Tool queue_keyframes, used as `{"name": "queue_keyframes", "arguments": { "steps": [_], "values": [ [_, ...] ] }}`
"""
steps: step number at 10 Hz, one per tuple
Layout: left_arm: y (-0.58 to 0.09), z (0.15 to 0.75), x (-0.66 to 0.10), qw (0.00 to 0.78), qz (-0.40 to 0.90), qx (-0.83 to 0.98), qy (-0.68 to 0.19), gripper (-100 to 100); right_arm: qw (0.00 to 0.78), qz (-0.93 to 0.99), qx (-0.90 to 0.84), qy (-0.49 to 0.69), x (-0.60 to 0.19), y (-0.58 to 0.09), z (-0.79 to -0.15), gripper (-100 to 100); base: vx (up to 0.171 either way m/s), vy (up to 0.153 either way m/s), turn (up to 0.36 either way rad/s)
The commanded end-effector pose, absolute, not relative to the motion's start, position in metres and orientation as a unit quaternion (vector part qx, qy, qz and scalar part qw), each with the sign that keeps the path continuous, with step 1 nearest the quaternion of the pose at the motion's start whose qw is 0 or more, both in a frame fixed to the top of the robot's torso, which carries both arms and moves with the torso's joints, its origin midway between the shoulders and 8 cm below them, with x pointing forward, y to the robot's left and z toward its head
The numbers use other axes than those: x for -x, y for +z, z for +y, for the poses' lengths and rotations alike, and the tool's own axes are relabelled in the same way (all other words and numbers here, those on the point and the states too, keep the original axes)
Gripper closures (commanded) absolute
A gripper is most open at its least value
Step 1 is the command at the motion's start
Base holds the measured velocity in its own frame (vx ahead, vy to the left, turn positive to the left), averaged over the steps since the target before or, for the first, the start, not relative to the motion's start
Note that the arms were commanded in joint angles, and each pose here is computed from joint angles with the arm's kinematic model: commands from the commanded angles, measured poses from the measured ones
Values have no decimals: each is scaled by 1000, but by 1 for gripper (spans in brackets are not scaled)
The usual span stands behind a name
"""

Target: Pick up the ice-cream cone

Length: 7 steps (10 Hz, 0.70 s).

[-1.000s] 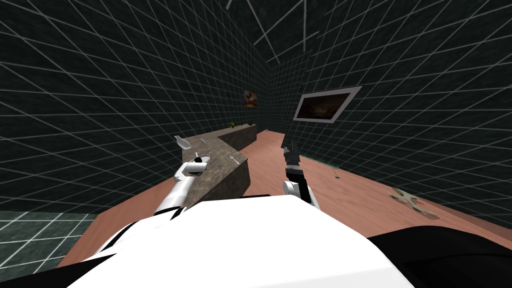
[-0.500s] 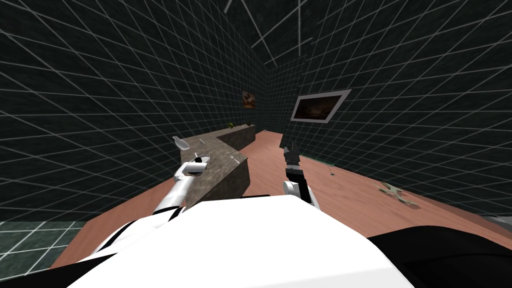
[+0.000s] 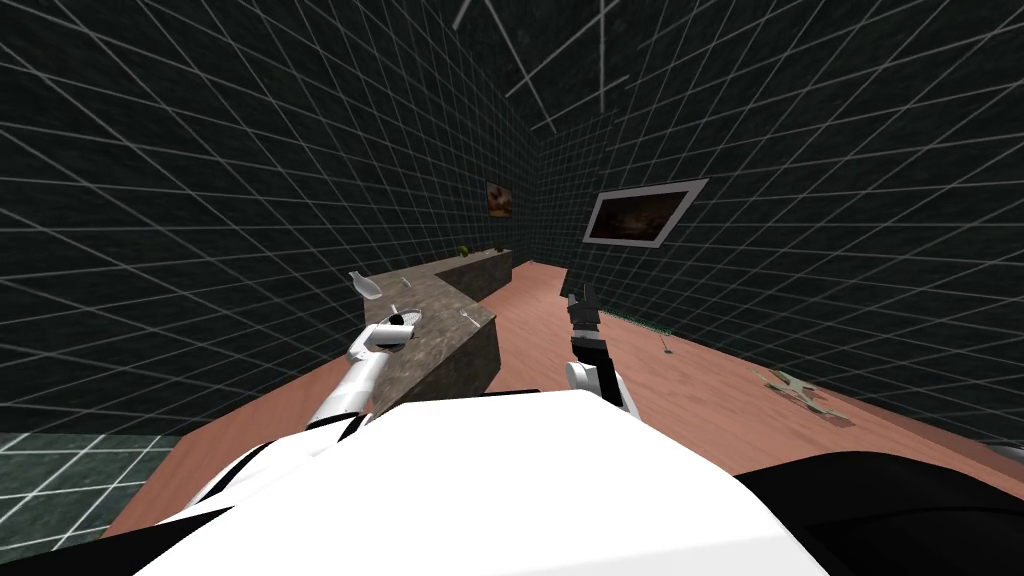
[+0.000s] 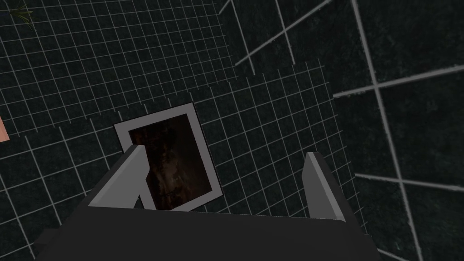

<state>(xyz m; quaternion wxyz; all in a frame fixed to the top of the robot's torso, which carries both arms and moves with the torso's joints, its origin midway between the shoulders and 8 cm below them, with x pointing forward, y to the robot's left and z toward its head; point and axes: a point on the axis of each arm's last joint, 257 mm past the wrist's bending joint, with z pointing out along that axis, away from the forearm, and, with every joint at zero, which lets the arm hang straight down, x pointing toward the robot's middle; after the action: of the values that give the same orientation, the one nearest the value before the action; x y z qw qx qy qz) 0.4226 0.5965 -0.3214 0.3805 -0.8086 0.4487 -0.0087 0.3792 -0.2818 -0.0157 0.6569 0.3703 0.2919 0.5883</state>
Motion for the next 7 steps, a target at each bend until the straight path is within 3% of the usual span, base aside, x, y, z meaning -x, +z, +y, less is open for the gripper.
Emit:
{"name": "queue_keyframes", "arguments": {
  "steps": [1, 3, 7],
  "values": [
    [-320, 590, -426, 379, 463, 801, -14, 100, 657, 292, -370, 588, -379, -16, -282, 0, 103, -55, 267],
    [-318, 581, -430, 377, 477, 793, -25, 100, 657, 292, -370, 588, -379, -16, -282, 0, 113, -95, 245],
    [-315, 573, -433, 376, 500, 779, -31, 100, 657, 292, -370, 588, -379, -16, -282, 0, 73, -47, 130]
  ]
}}
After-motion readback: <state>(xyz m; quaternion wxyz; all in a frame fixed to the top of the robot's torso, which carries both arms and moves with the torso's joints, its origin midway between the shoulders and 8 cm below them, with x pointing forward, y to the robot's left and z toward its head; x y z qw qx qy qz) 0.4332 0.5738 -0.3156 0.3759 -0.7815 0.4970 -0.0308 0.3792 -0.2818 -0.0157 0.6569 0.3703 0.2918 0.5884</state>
